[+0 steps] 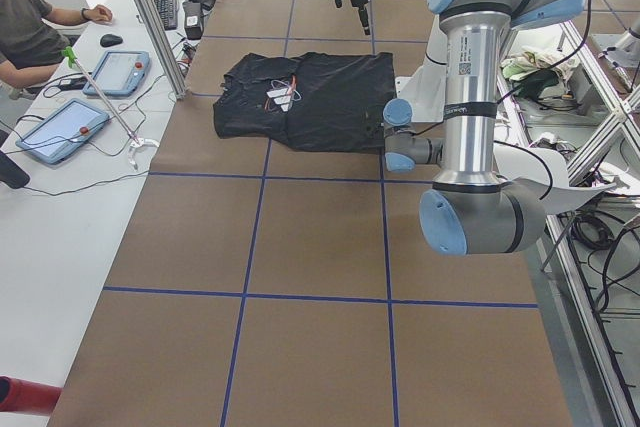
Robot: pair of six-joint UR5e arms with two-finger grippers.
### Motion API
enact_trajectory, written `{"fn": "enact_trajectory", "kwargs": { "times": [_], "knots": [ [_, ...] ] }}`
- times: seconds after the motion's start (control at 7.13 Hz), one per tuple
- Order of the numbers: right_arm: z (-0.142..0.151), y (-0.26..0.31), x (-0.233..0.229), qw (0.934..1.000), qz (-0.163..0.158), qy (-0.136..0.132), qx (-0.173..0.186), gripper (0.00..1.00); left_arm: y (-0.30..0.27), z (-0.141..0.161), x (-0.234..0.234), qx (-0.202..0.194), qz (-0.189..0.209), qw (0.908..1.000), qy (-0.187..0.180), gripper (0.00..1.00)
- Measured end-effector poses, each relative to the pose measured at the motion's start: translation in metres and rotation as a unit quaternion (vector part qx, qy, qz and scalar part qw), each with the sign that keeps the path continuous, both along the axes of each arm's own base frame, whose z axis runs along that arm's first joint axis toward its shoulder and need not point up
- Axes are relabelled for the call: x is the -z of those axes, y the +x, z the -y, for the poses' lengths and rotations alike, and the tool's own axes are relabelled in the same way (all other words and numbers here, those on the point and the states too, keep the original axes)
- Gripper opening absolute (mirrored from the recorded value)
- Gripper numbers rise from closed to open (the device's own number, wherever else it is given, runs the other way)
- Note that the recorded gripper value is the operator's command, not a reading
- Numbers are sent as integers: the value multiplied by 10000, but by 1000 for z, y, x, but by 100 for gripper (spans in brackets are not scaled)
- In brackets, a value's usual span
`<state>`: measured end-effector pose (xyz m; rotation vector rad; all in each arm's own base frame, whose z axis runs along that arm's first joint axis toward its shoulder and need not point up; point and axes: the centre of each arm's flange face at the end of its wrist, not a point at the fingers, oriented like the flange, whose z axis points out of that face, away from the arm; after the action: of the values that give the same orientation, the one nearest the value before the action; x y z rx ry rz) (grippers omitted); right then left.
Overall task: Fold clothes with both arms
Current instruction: 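Align both grippers at the hem corners nearest the robot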
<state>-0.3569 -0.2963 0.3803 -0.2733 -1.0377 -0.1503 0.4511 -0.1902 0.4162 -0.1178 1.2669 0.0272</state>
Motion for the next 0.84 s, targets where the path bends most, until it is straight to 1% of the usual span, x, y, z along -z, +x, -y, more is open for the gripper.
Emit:
{"fn": "enact_trajectory", "kwargs": {
  "times": [0.56,0.7,0.84],
  "knots": [
    [1,-2,-2,10000,-16,-9,5,100,-2,-5,-2,-55,22,10000,-5,59],
    [1,-2,-2,10000,-16,-7,8,100,-5,-6,-2,-59,29,10000,-7,57],
    [1,-3,-2,10000,-18,-7,9,100,-12,-7,-5,-60,56,10000,-12,53]
  ]
}}
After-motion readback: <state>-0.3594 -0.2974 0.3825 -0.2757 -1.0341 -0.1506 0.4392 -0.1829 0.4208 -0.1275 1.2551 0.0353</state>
